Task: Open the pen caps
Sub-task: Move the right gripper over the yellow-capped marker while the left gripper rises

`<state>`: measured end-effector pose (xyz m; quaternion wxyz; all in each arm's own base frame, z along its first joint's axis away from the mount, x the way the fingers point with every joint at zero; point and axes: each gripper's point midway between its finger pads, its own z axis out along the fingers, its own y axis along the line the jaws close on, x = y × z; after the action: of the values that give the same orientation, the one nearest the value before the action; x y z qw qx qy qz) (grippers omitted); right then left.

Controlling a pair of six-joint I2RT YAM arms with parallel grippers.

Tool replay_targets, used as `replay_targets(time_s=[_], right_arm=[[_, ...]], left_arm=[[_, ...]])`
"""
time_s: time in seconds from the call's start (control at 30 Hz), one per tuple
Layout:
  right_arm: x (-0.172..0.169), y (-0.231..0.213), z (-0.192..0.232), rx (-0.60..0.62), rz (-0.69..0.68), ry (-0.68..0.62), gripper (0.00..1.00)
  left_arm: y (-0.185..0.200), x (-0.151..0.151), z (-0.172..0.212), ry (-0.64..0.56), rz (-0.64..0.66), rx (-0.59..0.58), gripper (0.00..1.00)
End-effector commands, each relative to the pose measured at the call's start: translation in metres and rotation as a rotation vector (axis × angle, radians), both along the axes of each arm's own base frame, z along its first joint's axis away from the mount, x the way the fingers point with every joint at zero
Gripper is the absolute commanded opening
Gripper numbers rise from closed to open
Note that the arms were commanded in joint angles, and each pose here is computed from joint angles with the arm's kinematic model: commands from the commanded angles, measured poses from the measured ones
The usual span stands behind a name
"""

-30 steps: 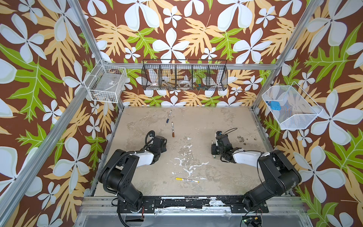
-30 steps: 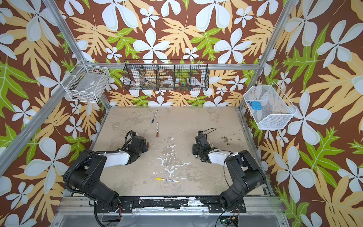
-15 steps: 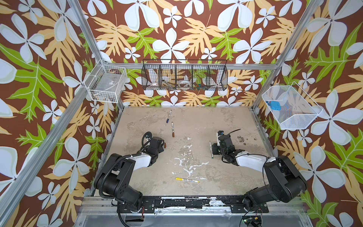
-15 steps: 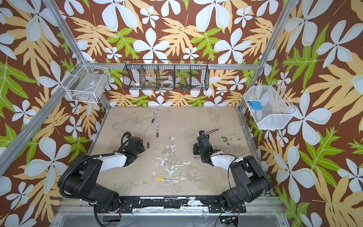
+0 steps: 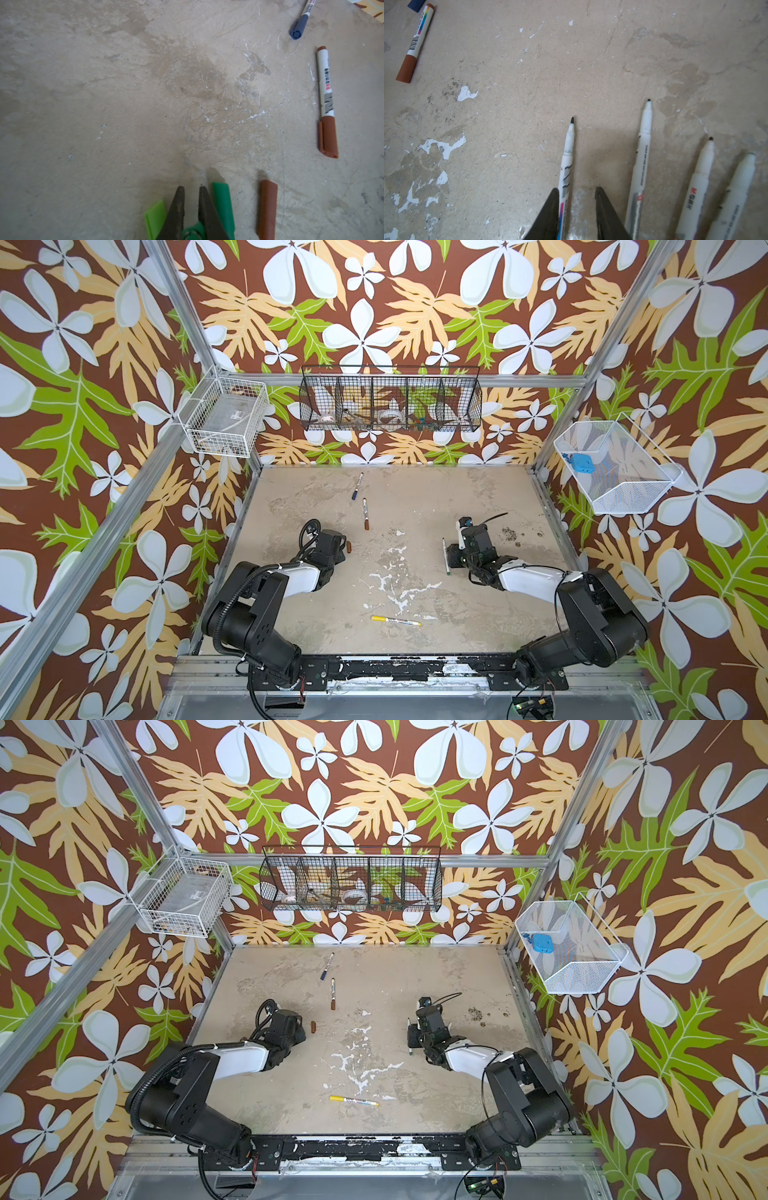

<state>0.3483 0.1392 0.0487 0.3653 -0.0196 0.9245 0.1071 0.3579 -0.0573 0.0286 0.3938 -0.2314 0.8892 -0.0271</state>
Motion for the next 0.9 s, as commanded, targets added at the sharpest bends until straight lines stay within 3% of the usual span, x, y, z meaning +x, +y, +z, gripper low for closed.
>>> replay_targets(time_s=[0.0,0.27,0.53,0.7,0.87], right_arm=[[0.003,0.002,0.003,-0.001,0.013,-0.016,0.31],[0.003,0.003,0.006,0.005,0.019,-0.024,0.31],[0.0,0.012,0.021,0.025,0.066,-0.072,0.31],[-0.015,0.041,0.06,0.061,0.217,-0.216,0.32],[-0.044,0.075,0.101,0.114,0.38,-0.353,0.37]], left_arm=[[0.0,0.004,0.002,-0.007,0.001,-0.004,0.1],[-0.001,0.004,0.003,-0.007,-0.003,-0.005,0.22],[-0.004,0.005,0.011,-0.036,-0.022,-0.02,0.23],[-0.027,0.001,0.06,-0.212,-0.145,-0.116,0.28],[-0.072,-0.026,0.125,-0.44,-0.365,-0.18,0.38]])
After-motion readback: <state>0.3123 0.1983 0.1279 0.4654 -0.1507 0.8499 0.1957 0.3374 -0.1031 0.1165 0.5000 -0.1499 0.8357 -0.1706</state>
